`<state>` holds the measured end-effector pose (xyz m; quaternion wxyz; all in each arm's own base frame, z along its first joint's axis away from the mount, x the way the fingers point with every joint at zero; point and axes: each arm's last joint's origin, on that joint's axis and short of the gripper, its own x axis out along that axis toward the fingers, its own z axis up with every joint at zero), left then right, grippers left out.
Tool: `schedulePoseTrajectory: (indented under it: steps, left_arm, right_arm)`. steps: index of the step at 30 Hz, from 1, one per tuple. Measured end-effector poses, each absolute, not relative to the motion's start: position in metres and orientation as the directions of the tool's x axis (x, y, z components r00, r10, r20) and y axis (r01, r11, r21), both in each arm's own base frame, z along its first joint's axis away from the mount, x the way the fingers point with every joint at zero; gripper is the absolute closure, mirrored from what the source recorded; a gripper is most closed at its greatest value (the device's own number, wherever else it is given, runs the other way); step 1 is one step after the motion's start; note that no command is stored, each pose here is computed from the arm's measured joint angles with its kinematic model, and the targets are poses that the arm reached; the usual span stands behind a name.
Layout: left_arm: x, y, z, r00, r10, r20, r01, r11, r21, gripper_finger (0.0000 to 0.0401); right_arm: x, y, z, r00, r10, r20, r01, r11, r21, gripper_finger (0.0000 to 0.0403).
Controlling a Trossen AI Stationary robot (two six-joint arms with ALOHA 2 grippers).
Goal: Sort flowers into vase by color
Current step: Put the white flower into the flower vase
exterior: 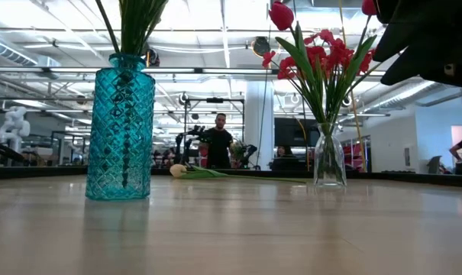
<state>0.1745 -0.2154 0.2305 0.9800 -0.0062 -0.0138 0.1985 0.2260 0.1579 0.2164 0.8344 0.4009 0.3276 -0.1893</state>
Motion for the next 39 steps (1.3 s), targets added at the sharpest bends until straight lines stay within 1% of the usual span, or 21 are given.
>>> schedulePoseTrajectory:
  steps: [2, 6, 15, 19, 22, 26, 29, 32, 35, 39]
  left_arm:
    - [0.177, -0.215, 0.23, 0.93, 0.366, 0.026, -0.366, 0.931, -0.003, 0.0389]
    - [0.186, -0.211, 0.23, 0.951, 0.306, 0.037, -0.306, 0.952, -0.002, 0.039]
    - [0.198, -0.201, 0.228, 0.944, 0.33, 0.031, -0.33, 0.944, 0.018, 0.0391]
    - [0.204, -0.197, 0.223, 0.95, 0.312, 0.012, -0.311, 0.95, -0.02, 0.0391]
    - [0.212, -0.198, 0.224, 0.961, 0.276, -0.022, -0.277, 0.961, -0.007, 0.0391]
    - [0.225, -0.197, 0.224, 0.96, 0.253, -0.117, -0.251, 0.967, 0.035, 0.0391]
    - [0.23, -0.193, 0.221, 0.948, 0.264, -0.178, -0.265, 0.964, 0.023, 0.0391]
    - [0.232, -0.191, 0.22, 0.947, 0.257, -0.193, -0.264, 0.965, -0.011, 0.0391]
    - [0.233, -0.19, 0.22, 0.947, 0.256, -0.195, -0.264, 0.965, -0.013, 0.0377]
    - [0.233, -0.19, 0.219, 0.947, 0.254, -0.199, -0.259, 0.966, 0.003, 0.0339]
  right_arm:
    - [0.226, 0.158, 0.216, 0.714, -0.054, -0.698, 0.579, 0.607, 0.544, 0.0275]
    - [0.227, 0.157, 0.216, 0.714, -0.058, -0.698, 0.578, 0.611, 0.541, 0.0275]
    - [0.231, 0.151, 0.217, 0.714, -0.076, -0.696, 0.588, 0.603, 0.539, 0.0275]
    - [0.232, 0.15, 0.217, 0.719, -0.075, -0.691, 0.583, 0.606, 0.541, 0.0275]
    - [0.232, 0.15, 0.217, 0.719, -0.077, -0.691, 0.581, 0.613, 0.536, 0.0275]
    - [0.233, 0.149, 0.217, 0.718, -0.079, -0.691, 0.576, 0.624, 0.527, 0.0275]
    - [0.233, 0.148, 0.217, 0.718, -0.082, -0.691, 0.577, 0.625, 0.525, 0.0275]
    - [0.233, 0.148, 0.217, 0.718, -0.082, -0.691, 0.575, 0.63, 0.523, 0.0275]
    - [0.233, 0.148, 0.217, 0.718, -0.082, -0.691, 0.569, 0.641, 0.515, 0.0275]
    - [0.233, 0.148, 0.217, 0.718, -0.082, -0.692, 0.569, 0.643, 0.513, 0.0275]
